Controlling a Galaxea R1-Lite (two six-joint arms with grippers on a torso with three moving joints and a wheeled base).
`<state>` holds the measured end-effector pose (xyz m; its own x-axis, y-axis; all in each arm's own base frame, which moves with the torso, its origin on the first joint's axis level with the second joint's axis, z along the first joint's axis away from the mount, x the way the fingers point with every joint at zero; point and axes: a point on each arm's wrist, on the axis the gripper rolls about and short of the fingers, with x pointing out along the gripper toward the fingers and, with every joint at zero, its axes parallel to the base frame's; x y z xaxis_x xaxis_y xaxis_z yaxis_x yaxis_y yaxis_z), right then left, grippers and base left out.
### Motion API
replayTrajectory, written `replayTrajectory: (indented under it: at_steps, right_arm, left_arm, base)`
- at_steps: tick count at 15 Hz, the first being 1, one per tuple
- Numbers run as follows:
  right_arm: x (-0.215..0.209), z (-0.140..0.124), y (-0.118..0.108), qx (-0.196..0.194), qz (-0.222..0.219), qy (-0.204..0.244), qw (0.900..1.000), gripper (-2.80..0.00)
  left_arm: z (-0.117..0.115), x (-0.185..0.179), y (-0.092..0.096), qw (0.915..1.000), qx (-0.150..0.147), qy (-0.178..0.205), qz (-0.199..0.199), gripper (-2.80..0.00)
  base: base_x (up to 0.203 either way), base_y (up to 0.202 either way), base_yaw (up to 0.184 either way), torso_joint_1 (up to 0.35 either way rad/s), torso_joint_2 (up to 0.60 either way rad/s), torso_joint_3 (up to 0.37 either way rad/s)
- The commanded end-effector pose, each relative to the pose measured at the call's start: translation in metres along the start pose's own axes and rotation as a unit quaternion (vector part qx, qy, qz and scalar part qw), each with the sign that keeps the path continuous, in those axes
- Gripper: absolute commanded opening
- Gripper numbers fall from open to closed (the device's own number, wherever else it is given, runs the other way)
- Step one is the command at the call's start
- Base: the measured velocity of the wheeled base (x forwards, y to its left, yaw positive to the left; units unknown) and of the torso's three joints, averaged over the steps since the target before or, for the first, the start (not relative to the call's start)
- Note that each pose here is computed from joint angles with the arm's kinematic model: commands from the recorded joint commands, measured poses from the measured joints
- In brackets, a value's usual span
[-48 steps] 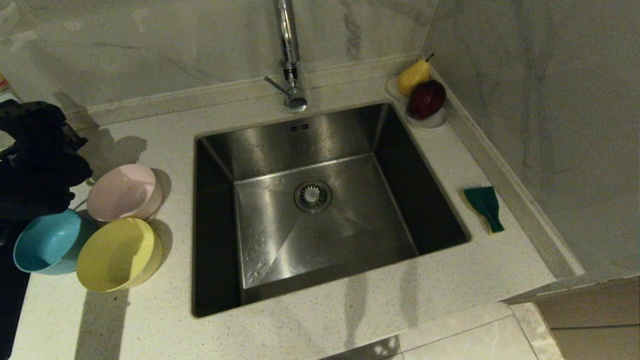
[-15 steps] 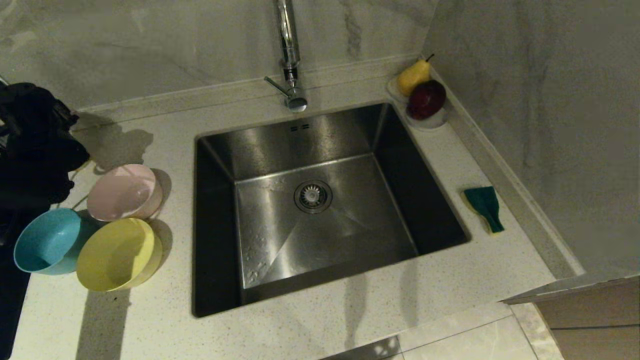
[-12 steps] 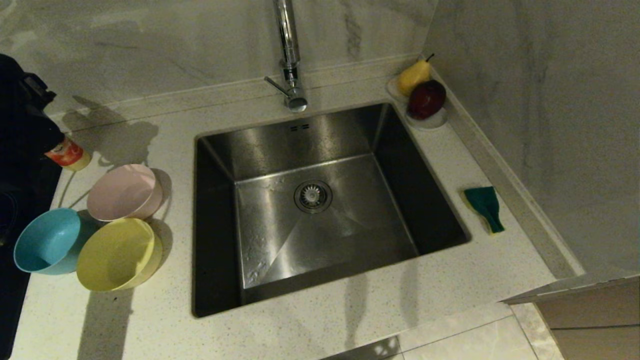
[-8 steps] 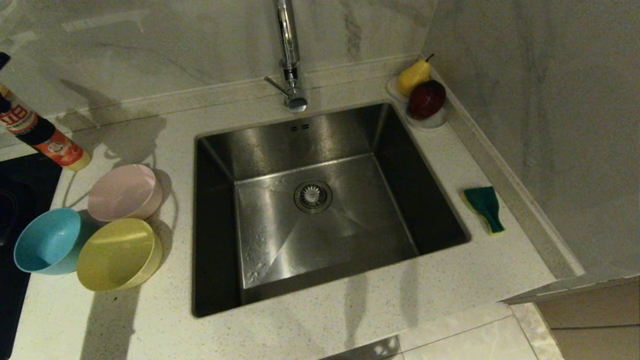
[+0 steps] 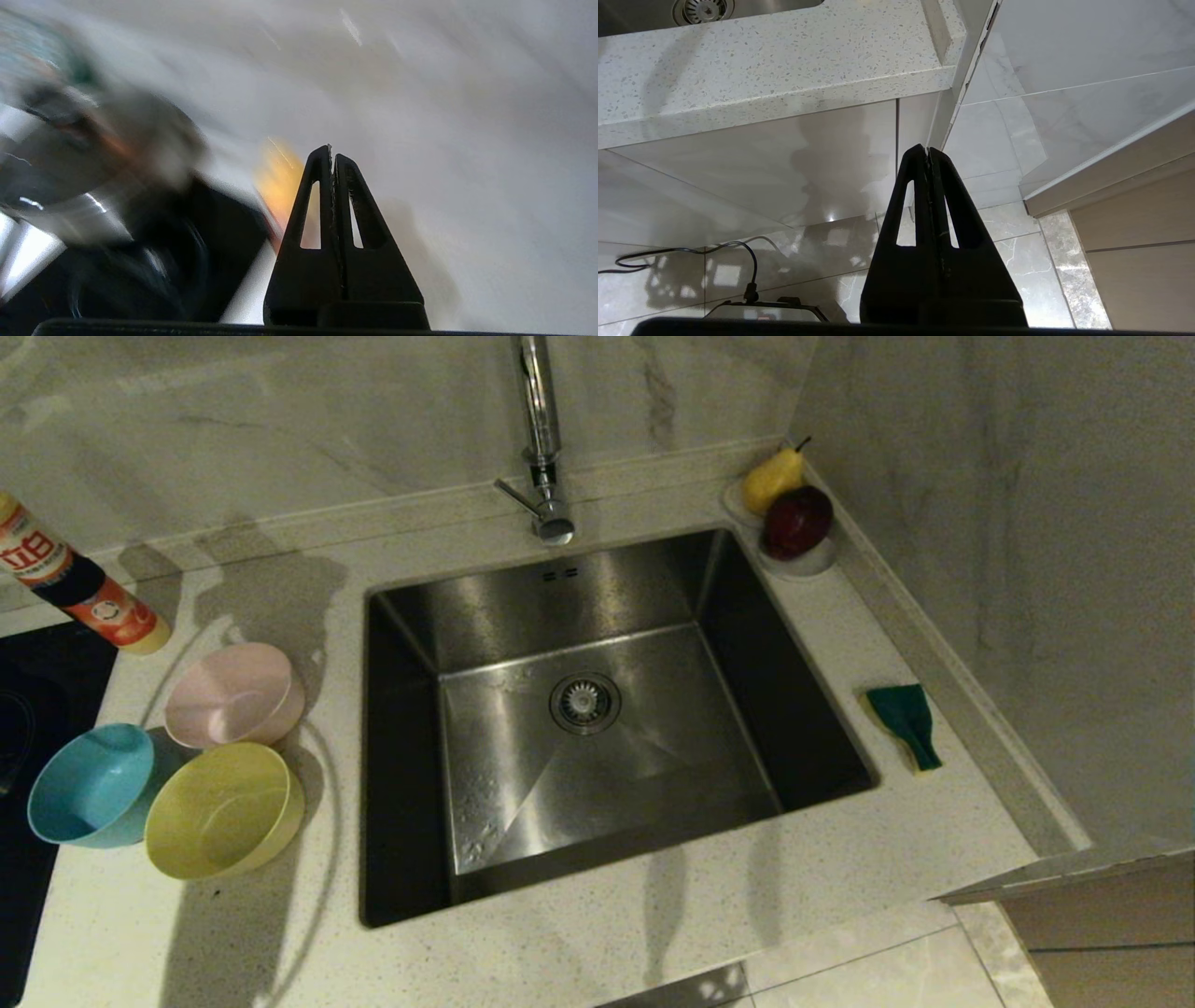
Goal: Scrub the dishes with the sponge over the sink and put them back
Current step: Turn on the faucet
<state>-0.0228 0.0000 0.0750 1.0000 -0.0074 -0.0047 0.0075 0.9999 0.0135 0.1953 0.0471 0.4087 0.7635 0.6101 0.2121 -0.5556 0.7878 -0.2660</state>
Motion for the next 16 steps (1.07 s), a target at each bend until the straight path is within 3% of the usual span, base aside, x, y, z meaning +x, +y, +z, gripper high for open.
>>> replayTrajectory:
  at_steps: [1,4,7,11,13,16]
  right_arm:
    - [0.0,0.0,0.0,0.0,0.0,0.001,1.0,-2.8]
    - [0.0,0.0,0.0,0.0,0.0,0.0,1.0,-2.8]
    - [0.0,0.0,0.0,0.0,0.0,0.0,1.0,-2.8]
    - [0.0,0.0,0.0,0.0,0.0,0.0,1.0,-2.8]
    - [0.0,0.0,0.0,0.0,0.0,0.001,1.0,-2.8]
    - [0.0,0.0,0.0,0.0,0.0,0.0,1.0,-2.8]
  left_arm:
    - [0.013,-0.067,0.01,0.9957,0.0,0.04,-0.084,-2.8]
    - [0.003,-0.126,0.044,0.9787,0.035,0.078,-0.187,-2.8]
    - [-0.022,-0.188,0.092,0.9613,0.059,0.08,-0.257,-2.8]
    - [-0.104,-0.245,0.145,0.9445,0.092,0.107,-0.297,-2.8]
    - [-0.15,-0.255,0.157,0.9369,0.118,0.132,-0.301,-2.8]
    - [-0.202,-0.271,0.173,0.9321,0.131,0.14,-0.307,-2.8]
  base:
    - [0.0,0.0,0.0,0.0,0.0,0.0]
    - [0.0,0.0,0.0,0.0,0.0,0.0]
    - [0.0,0.0,0.0,0.0,0.0,0.0]
    - [0.0,0.0,0.0,0.0,0.0,0.0]
    - [0.0,0.0,0.0,0.0,0.0,0.0]
    - [0.0,0.0,0.0,0.0,0.0,0.0]
